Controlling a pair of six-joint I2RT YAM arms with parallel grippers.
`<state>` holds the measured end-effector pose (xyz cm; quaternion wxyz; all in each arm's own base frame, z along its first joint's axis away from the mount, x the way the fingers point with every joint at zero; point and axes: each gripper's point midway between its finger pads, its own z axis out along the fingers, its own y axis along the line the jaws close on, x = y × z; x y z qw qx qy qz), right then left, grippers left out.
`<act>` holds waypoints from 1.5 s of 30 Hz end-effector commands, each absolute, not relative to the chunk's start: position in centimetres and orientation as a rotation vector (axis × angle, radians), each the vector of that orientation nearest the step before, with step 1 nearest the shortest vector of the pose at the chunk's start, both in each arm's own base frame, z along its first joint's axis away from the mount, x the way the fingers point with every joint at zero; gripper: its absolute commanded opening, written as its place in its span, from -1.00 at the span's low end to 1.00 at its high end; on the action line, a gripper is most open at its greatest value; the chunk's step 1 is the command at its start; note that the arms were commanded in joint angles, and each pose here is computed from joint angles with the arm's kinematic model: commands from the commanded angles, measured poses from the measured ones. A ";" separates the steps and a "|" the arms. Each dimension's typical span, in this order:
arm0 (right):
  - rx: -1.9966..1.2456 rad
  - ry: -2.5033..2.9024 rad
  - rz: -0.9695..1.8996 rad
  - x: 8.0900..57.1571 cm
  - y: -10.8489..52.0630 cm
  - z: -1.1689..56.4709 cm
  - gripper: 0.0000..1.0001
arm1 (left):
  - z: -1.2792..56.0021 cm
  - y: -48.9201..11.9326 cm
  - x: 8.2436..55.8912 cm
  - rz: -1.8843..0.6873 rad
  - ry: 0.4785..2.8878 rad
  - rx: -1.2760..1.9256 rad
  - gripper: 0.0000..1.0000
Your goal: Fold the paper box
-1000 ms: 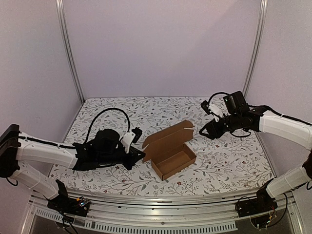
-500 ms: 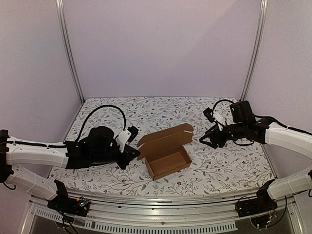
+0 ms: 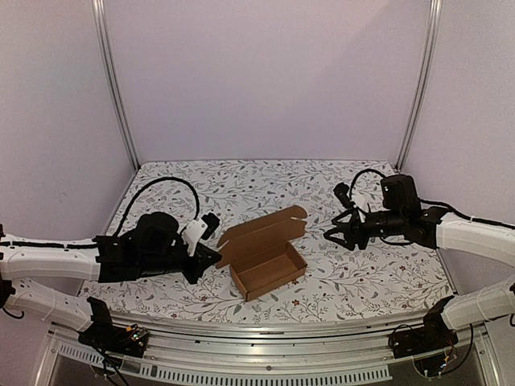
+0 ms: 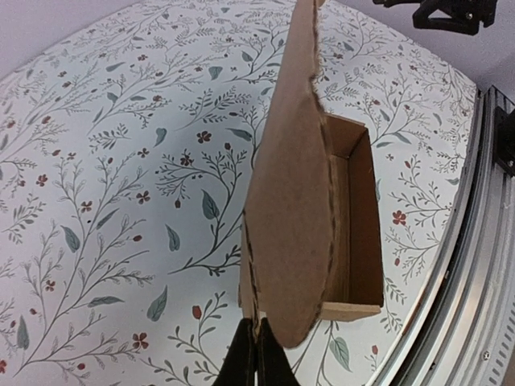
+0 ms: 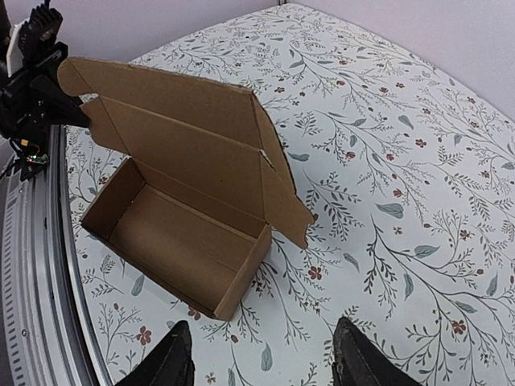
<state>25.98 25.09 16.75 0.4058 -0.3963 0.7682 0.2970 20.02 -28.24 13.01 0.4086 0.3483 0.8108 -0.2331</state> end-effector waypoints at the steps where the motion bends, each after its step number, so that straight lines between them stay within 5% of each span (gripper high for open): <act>1: -1.106 1.837 0.759 27.3 27.1 17.2 0.15 | 12.3 -27.6 19.8 -0.562 2.055 0.900 -1.00; 23: -1.292 1.809 0.862 32.0 30.6 13.5 0.05 | 12.5 -27.8 19.8 -0.567 2.054 0.900 -1.00; 27: -1.295 1.827 0.881 32.3 30.8 12.6 -0.12 | 12.4 -27.7 19.9 -0.564 2.056 0.897 -1.00; 38: -1.297 1.846 0.885 31.7 30.6 11.9 -0.98 | 12.3 -27.8 20.2 -0.554 2.068 0.880 -1.00; 45: -1.287 1.847 0.846 30.5 30.3 12.2 -1.00 | 12.4 -27.6 20.9 -0.528 2.091 0.822 -1.00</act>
